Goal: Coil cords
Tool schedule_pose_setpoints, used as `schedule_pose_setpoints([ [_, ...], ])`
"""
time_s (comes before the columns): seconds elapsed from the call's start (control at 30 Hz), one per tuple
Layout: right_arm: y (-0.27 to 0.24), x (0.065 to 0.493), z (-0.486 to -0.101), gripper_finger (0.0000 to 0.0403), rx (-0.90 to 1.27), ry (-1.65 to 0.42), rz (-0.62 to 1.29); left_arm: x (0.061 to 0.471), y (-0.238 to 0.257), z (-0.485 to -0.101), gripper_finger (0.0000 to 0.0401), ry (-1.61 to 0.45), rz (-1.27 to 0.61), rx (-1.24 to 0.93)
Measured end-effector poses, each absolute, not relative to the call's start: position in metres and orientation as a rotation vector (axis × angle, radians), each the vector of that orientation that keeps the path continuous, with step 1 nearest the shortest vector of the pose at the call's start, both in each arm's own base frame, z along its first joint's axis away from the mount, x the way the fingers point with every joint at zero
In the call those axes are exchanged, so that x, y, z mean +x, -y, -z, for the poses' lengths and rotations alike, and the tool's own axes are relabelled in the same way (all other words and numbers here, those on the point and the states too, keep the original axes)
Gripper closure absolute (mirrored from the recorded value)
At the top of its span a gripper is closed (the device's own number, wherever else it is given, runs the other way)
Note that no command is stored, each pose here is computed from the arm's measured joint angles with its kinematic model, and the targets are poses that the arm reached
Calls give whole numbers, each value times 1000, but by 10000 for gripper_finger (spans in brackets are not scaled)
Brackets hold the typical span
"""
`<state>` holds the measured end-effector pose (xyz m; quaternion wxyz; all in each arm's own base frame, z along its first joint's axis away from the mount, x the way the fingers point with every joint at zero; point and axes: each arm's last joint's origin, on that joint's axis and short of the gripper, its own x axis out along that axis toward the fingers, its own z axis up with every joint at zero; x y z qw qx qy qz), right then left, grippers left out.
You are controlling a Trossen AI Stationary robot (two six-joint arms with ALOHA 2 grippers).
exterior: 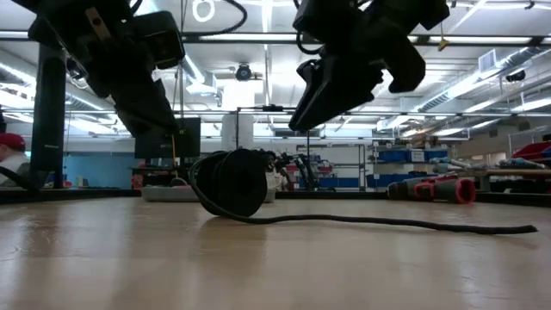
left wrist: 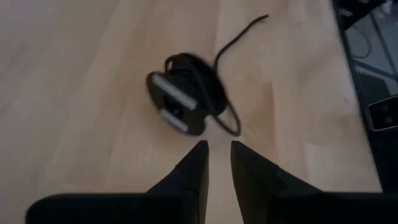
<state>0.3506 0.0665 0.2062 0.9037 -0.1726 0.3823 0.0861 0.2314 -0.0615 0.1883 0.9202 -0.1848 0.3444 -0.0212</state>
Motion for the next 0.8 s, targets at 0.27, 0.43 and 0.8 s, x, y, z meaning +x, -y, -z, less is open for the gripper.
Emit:
schedule_pose_setpoints([
  [0.27, -60, 353, -208, 286, -333, -771, -154, 238, 69, -185, 329, -673, 56, -377],
  [0.43, -59, 354, -209, 287, -325, -765, -147, 239, 69, -185, 329, -663, 58, -377],
  [0.8, -59, 354, -209, 287, -217, -764, -110, 238, 72, -186, 329, -653, 74, -321],
])
